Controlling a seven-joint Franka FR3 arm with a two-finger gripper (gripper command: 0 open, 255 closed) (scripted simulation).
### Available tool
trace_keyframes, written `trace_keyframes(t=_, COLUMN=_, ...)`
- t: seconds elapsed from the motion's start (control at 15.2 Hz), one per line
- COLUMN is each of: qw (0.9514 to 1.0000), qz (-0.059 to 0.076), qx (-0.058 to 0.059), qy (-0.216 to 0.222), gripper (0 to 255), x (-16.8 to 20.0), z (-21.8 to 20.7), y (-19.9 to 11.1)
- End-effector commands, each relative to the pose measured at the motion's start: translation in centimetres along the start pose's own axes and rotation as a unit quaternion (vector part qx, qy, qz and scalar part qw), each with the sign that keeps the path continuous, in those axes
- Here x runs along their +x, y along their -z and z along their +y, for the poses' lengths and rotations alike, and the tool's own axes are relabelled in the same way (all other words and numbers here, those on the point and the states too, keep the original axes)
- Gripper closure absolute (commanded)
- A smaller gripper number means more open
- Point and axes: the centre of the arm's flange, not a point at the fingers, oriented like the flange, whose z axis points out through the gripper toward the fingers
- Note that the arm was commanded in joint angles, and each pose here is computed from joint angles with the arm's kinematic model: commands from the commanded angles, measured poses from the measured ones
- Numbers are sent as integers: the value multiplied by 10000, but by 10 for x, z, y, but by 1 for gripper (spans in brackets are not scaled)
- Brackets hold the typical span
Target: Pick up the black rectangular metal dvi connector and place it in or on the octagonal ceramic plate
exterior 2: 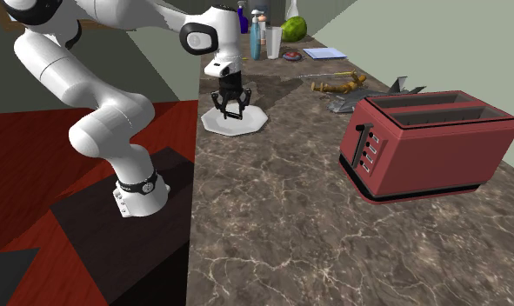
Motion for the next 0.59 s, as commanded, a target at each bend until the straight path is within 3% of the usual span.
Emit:
trace_keyframes(t=0.0, qw=10000, qz=0, qx=1, qy=0, gripper=255, x=0, z=0, y=0)
trace_keyframes(t=0.2, qw=10000, qz=0, qx=0, qy=0, gripper=255, x=0, z=0, y=0)
trace_keyframes(t=0.26, qw=10000, qz=0, qx=0, qy=0, gripper=0, x=0, z=0, y=0)
trace_keyframes(t=0.53, qw=10000, qz=0, qx=0, qy=0, gripper=0, x=0, z=0, y=0)
